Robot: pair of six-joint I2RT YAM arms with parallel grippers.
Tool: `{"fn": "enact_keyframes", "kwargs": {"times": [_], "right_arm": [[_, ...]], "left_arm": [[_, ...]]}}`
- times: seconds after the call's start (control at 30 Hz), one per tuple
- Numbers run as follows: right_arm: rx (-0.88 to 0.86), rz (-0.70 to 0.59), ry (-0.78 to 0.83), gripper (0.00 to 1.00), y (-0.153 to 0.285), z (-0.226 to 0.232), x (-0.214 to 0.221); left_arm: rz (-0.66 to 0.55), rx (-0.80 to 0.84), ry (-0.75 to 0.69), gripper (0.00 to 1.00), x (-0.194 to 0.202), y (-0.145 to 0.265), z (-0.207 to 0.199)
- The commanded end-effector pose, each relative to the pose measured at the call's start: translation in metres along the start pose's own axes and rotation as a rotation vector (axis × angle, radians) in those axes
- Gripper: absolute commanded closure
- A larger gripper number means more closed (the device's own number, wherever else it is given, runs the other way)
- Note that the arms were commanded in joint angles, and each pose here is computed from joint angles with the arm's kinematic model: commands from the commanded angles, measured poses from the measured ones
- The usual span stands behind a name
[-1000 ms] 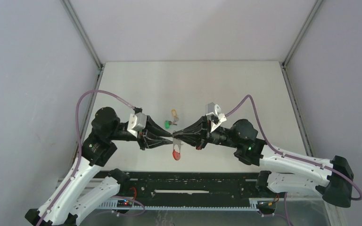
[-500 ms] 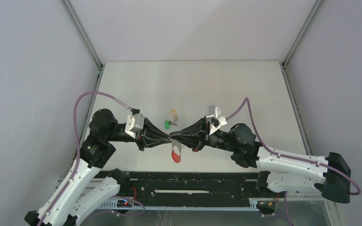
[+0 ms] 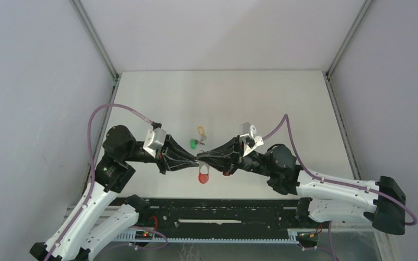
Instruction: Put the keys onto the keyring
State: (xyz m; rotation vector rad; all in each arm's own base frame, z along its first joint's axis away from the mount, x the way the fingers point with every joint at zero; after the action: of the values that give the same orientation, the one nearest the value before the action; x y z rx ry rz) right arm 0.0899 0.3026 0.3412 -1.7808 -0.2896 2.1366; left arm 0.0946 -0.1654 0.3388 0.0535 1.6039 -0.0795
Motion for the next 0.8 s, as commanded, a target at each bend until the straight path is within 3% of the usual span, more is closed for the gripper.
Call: {"fn": "enact_keyframes", "kwargs": {"times": [0.0, 0.17, 0.3, 0.33, 0.4, 0.5, 0.57, 0.77], "right_arm": [[-0.013, -0.072, 0.008, 1.0, 0.0, 0.006, -0.014], [-0.011, -0.074, 0.012, 1.0, 0.001, 0.006, -0.014], [-0.026, -0.047, 0.018, 0.99, 0.003, 0.006, -0.011], [-0.034, -0.029, 0.019, 0.92, 0.005, 0.006, -0.011], [-0.039, 0.036, 0.018, 0.67, 0.01, 0.003, -0.012], [-0.059, 0.143, 0.059, 0.5, 0.015, 0.0, -0.027], [-0.063, 0.235, 0.1, 0.45, 0.016, -0.003, -0.035], [-0.114, 0.496, 0.147, 0.46, 0.014, -0.012, -0.038]], "left_arm": [[-0.018, 0.003, -0.006, 0.84, -0.002, -0.001, 0.002], [-0.013, -0.013, -0.011, 0.99, 0.0, -0.001, 0.004], [-0.017, -0.035, -0.031, 1.0, -0.002, -0.001, 0.006], [-0.014, -0.04, -0.042, 1.0, -0.001, 0.0, 0.006], [0.01, -0.047, -0.053, 1.0, 0.002, 0.001, 0.007], [0.078, -0.042, -0.068, 1.0, 0.015, 0.004, 0.007], [0.106, -0.047, -0.095, 1.0, 0.021, 0.006, 0.008], [0.137, -0.047, -0.14, 1.0, 0.026, 0.005, 0.009]]}}
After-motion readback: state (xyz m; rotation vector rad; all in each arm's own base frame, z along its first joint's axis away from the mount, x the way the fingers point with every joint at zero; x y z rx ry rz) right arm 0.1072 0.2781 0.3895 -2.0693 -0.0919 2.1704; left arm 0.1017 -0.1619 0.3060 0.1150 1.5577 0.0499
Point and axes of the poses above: each gripper's point midway between its finger pads, its own y axis back along the fingers, its own z axis along the line the jaws close on, x = y × z, the point moved 7 cm from there along y, back along the fingers, and after that the axes turned 1 degree about -y, right-handed, at the moved point
